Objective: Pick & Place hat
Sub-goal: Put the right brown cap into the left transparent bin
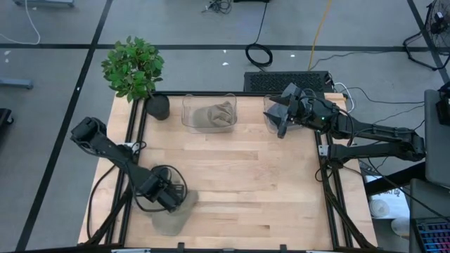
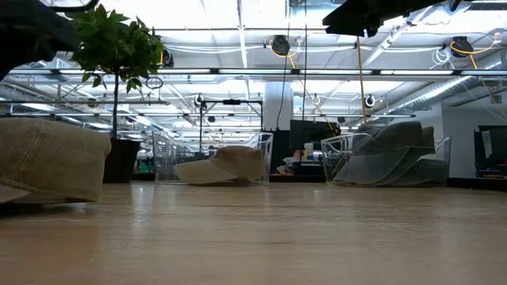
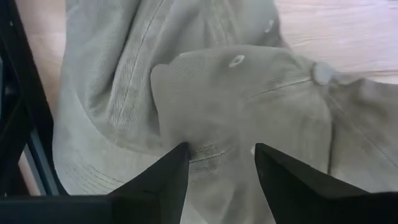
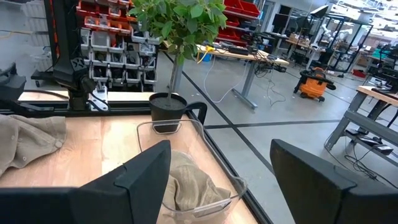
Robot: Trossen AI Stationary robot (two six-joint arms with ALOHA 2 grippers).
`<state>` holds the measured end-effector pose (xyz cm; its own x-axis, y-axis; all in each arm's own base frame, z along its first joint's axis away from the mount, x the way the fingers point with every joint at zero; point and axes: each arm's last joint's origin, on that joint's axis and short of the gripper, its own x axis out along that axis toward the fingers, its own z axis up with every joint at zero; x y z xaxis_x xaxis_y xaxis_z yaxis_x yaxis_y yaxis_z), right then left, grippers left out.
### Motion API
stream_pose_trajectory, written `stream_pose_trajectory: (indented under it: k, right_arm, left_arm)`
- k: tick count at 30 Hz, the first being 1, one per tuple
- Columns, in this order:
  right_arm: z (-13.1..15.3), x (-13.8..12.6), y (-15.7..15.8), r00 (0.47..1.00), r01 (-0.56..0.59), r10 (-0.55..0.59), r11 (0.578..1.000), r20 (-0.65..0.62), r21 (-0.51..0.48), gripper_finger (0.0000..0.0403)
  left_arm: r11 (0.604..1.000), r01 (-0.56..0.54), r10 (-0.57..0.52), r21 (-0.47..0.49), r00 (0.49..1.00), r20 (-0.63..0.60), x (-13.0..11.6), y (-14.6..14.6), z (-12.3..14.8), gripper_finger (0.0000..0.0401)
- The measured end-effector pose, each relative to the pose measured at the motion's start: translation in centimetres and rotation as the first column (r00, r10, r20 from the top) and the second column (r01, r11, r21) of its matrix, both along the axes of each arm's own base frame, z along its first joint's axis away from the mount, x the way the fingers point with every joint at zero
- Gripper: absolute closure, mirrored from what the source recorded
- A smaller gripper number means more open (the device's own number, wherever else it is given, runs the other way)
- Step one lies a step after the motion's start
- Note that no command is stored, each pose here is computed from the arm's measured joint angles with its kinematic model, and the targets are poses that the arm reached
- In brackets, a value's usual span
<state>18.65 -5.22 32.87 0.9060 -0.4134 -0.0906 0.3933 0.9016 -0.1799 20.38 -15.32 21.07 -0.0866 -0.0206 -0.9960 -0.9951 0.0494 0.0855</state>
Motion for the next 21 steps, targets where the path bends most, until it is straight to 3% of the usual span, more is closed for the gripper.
stream_pose_trajectory:
  k: [7,14,21]
  right_arm:
    - [0.0,0.0,0.0,1.0,0.0,0.0,1.0,0.0,0.0,0.014]
    - [0.0,0.0,0.0,1.0,0.0,0.0,1.0,0.0,0.0,0.014]
    - [0.0,0.0,0.0,1.0,0.0,0.0,1.0,0.0,0.0,0.014]
  left_arm:
    - [1.0,-0.021,0.018,-0.023,0.996,-0.092,0.7,-0.1,-1.5,0.0225]
    - [1.0,-0.026,0.025,-0.01,0.994,-0.109,0.9,-0.2,-2.0,0.0253]
    - [1.0,-0.01,0.009,-0.01,0.995,-0.099,0.9,-0.3,-2.0,0.0342]
